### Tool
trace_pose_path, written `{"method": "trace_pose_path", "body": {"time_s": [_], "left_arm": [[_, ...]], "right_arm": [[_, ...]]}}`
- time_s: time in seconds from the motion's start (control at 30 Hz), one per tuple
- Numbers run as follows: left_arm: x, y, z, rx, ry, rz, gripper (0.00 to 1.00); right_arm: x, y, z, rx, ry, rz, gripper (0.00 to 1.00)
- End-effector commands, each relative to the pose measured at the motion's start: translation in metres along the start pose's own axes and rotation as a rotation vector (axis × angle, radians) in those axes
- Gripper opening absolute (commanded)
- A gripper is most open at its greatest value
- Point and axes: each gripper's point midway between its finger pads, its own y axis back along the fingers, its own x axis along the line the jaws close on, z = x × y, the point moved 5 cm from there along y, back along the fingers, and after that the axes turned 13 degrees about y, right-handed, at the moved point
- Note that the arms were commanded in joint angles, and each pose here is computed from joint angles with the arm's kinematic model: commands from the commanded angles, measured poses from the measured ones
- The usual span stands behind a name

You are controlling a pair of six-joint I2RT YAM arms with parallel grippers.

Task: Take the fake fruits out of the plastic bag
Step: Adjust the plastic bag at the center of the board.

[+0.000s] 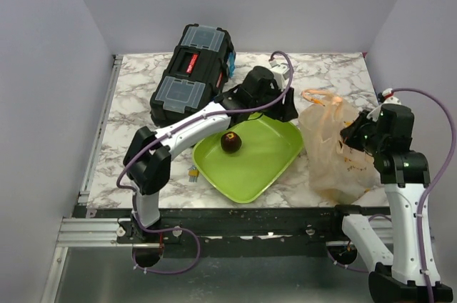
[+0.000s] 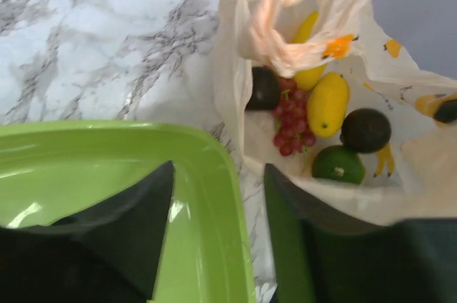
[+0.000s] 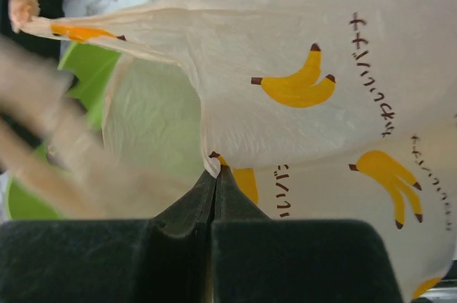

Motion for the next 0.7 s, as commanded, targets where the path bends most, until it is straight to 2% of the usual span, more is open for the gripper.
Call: {"method": "trace_pose_path", "body": {"time_s": [0.0,0.07,0.3,0.33,0.37,0.4,0.47,0.57,0.67], "left_arm": [[-0.035,0.055,0.015,-0.035,-0.064,-0.037,0.6],[-0.046,0.071,0.018,-0.044,-0.076,-0.074,0.63],[-0.106,0.102,0.01,-0.006,-0.077,-0.448,0.65],[-0.114,0.103,0.01,-0.021,-0.101,-0.505,0.67],[-0.121,0.103,0.006,-0.019,-0.122,-0.536,0.75],[-0.126,0.1,0.005,-0.021,-0.136,-0.544,0.86],[-0.134,0.092,0.002,-0.025,-0.171,-0.548,0.95],[-0.142,0.074,0.001,-0.053,-0.219,-0.534,0.97],[-0.146,0.053,0.002,-0.042,-0.227,-0.529,0.94]], "right_arm": [[0.019,0.006,-0.023,0.039,0.003,0.175,0.01],[0.019,0.005,-0.026,0.041,0.008,0.177,0.01],[0.017,0.008,-0.016,0.007,-0.006,0.147,0.01],[0.016,0.009,-0.014,-0.003,-0.009,0.139,0.01],[0.016,0.011,-0.013,-0.012,-0.01,0.135,0.01],[0.015,0.012,-0.012,-0.018,-0.009,0.132,0.01],[0.016,0.014,-0.011,-0.021,-0.01,0.133,0.01],[0.016,0.018,-0.008,-0.039,-0.013,0.133,0.01],[0.015,0.024,-0.003,-0.067,-0.02,0.12,0.01]]}}
